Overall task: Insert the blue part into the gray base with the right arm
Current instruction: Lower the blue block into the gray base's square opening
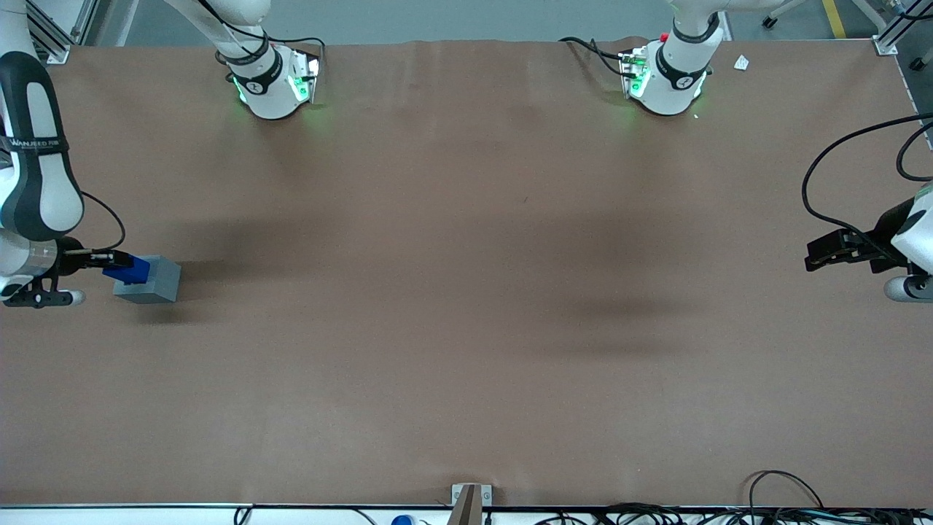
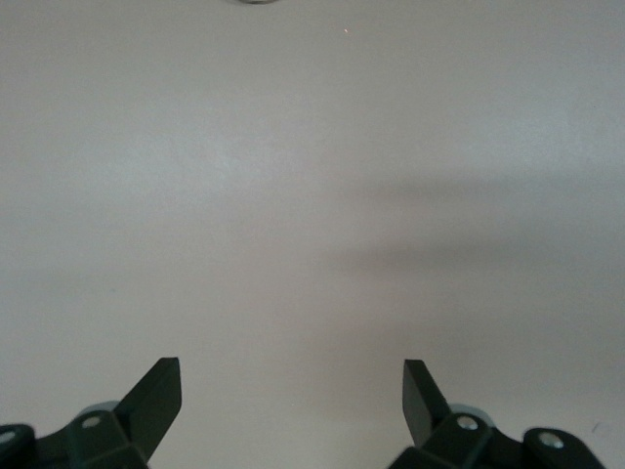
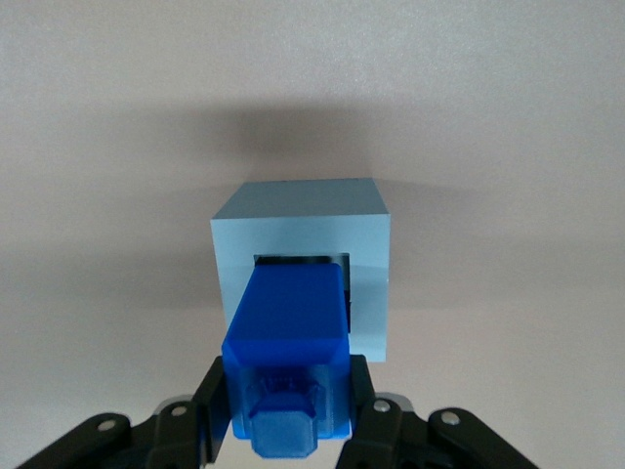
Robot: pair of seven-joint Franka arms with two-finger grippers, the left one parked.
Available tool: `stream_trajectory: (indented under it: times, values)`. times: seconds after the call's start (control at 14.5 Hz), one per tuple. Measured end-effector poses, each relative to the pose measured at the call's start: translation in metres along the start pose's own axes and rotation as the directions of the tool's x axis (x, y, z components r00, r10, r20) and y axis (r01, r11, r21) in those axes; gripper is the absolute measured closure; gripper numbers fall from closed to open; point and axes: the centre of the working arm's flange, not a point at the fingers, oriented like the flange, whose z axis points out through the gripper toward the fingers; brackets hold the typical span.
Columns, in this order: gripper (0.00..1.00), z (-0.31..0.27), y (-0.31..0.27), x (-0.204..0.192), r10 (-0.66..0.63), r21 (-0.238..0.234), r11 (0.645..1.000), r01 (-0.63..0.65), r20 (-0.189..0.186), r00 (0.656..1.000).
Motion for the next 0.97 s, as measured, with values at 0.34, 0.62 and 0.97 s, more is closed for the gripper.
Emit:
stream_trajectory:
  times: [0.34,0.62,0.97]
  values:
    - [0.49,0.0006,0.0031,0.0026,-0.004,-0.013,1.000,0.004,0.003,1.000]
    - [0.49,0.0025,0.0066,0.0059,-0.001,-0.013,1.000,0.001,0.003,1.000]
    - [0.49,0.0000,0.0085,0.0097,0.000,-0.015,1.000,0.000,-0.003,1.000]
